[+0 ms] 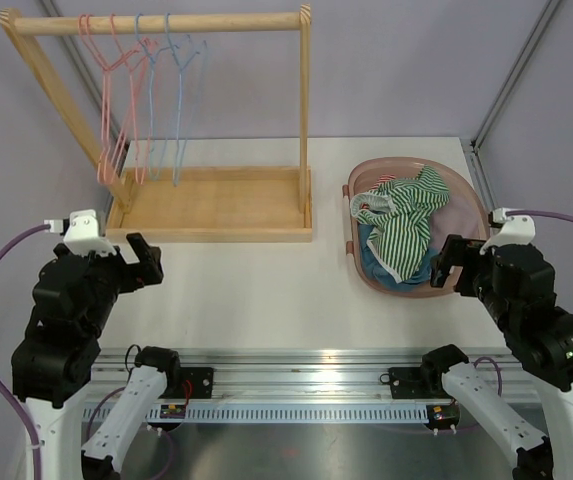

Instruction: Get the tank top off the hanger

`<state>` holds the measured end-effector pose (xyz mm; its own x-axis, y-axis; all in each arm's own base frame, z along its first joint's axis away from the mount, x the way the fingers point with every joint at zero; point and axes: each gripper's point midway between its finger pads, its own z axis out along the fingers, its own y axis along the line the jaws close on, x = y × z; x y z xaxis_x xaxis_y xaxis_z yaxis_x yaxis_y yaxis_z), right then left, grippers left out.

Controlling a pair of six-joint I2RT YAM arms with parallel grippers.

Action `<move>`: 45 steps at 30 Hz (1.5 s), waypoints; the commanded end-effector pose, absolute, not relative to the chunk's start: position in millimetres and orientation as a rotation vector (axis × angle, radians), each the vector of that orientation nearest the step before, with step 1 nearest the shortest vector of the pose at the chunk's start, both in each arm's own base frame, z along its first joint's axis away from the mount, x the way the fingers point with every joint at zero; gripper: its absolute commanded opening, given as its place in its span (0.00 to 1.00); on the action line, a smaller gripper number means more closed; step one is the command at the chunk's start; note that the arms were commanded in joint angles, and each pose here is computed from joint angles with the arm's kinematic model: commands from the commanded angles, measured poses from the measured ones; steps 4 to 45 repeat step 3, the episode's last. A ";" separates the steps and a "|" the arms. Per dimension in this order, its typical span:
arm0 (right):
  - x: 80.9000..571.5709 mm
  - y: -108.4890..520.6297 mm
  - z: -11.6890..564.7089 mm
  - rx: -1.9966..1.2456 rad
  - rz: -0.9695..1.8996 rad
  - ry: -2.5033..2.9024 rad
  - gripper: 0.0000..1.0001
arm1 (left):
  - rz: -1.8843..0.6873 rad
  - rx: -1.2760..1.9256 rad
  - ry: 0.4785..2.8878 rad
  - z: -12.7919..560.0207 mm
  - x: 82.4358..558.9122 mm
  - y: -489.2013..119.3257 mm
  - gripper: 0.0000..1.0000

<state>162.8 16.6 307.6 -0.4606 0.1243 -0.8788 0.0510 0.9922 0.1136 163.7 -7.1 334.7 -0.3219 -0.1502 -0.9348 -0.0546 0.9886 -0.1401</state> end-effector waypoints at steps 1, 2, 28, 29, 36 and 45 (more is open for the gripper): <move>169.9 15.4 319.9 0.138 0.084 1.996 0.99 | -0.133 -0.114 1.841 347.3 166.6 -13.3 0.99; 170.3 15.2 320.6 0.138 0.082 1.995 1.00 | -0.131 -0.115 1.840 347.9 166.5 -13.0 0.99; 170.5 15.5 322.2 0.137 0.086 1.987 1.00 | -0.129 -0.115 1.838 348.3 166.6 -12.7 0.99; 170.5 15.5 322.2 0.137 0.086 1.987 1.00 | -0.129 -0.115 1.838 348.3 166.6 -12.7 0.99; 170.5 15.5 322.2 0.137 0.086 1.987 1.00 | -0.129 -0.115 1.838 348.3 166.6 -12.7 0.99; 170.5 15.5 322.2 0.137 0.086 1.987 1.00 | -0.129 -0.115 1.838 348.3 166.6 -12.7 0.99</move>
